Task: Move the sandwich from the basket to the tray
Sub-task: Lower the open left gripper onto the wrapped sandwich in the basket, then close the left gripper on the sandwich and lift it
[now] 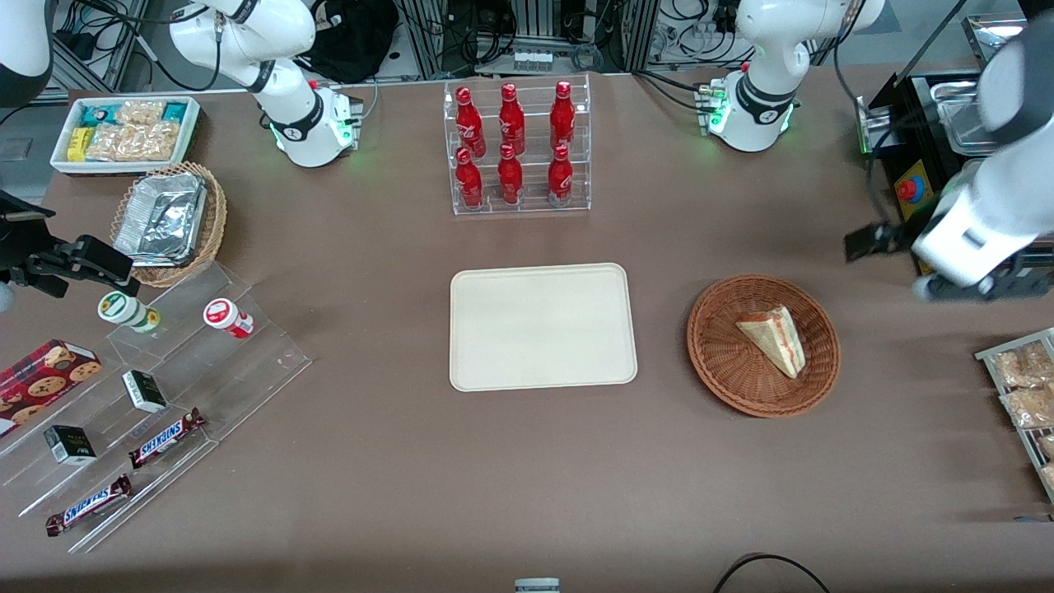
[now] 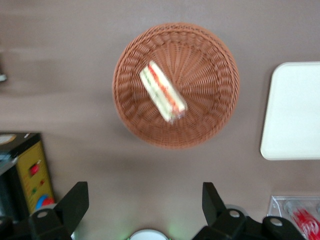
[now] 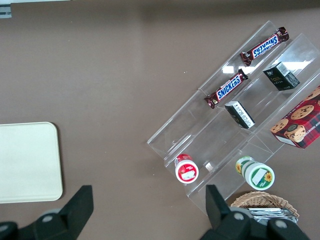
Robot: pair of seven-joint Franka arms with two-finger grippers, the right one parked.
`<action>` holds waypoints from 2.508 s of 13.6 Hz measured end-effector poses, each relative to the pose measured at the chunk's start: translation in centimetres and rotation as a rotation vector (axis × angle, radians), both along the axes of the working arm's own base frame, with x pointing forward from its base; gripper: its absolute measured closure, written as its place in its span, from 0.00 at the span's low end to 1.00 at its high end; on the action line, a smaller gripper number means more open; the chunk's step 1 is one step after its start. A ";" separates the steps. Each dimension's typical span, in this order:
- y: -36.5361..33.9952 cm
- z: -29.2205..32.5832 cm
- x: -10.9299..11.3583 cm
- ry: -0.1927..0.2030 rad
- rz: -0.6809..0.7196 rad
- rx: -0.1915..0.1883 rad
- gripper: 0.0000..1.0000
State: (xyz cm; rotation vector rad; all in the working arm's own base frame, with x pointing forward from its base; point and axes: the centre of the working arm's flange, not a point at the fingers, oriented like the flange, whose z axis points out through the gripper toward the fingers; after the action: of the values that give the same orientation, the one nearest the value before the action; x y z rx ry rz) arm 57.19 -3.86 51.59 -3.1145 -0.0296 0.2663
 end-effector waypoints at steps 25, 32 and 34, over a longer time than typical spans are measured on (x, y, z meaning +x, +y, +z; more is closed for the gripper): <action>-2.6 -26.0 -3.6 -0.185 0.517 -0.045 0.23; -2.3 -23.7 -2.9 -0.149 0.472 -0.030 0.75; -2.8 -19.3 -2.0 -0.079 0.452 -0.001 0.77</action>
State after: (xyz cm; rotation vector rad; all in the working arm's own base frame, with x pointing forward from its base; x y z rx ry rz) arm 55.16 -6.70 32.28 -3.0759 -0.7370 0.1451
